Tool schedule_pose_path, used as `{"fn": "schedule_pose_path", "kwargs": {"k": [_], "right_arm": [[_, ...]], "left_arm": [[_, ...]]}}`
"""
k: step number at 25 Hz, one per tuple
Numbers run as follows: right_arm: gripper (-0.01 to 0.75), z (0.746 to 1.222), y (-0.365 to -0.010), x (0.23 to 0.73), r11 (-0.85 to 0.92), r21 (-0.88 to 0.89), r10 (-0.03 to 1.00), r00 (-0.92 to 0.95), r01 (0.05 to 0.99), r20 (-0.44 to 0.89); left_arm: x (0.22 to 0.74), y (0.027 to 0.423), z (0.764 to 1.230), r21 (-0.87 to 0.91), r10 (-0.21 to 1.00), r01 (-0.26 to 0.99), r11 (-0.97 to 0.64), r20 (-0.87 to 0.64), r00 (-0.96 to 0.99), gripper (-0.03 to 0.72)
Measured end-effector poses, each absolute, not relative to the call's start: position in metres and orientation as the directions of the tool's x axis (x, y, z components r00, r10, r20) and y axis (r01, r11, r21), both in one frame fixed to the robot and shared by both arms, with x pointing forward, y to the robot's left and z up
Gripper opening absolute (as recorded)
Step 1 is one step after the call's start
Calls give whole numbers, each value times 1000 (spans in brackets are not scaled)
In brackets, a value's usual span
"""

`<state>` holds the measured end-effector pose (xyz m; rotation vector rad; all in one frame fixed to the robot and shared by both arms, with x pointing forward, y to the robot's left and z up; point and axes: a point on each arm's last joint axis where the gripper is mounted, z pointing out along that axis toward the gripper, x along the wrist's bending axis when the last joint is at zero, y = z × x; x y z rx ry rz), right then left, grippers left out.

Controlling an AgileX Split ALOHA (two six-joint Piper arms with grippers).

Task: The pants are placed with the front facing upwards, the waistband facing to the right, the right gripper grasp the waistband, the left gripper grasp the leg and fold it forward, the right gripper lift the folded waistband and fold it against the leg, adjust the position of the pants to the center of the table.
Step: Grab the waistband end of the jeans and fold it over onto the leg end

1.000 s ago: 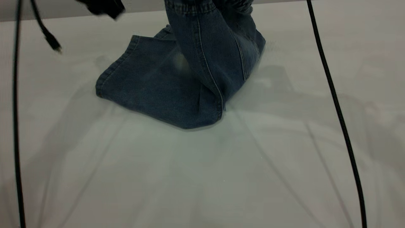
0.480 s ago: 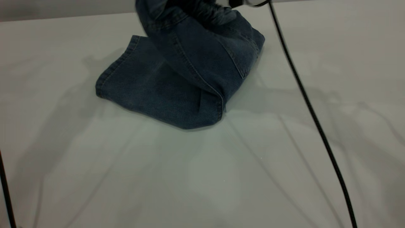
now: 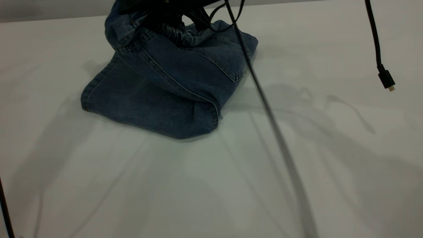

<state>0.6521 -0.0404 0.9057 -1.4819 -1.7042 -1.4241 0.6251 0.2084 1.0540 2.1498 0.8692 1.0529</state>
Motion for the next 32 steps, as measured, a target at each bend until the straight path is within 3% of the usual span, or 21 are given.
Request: {"fn": "schedule_pose_path", "kwargs": {"k": [3,12,16,23,32], "right_arm": [[132,903,-38,658,-124,401,426,-317,908,848],[406,904,-37,656,-81,427,416,-359,901,836],[488,904,-36,653,-46,435,402,-382,899,832],[512,912,-33,650,21,452,353,-430,892,831],[512,921,-21,663,65,490,555,-440,869,706]], "left_arm": [[625,208,1054,731,758,295,-615,447,475,292],[625,208,1054,732,758,293,-615,449,473,292],[625,208,1054,730,756,291,-619,452,474,292],[625,208,1054,731,756,289,-618,453,473,292],[625,208,1055,732,757,288,-618,453,471,292]]}}
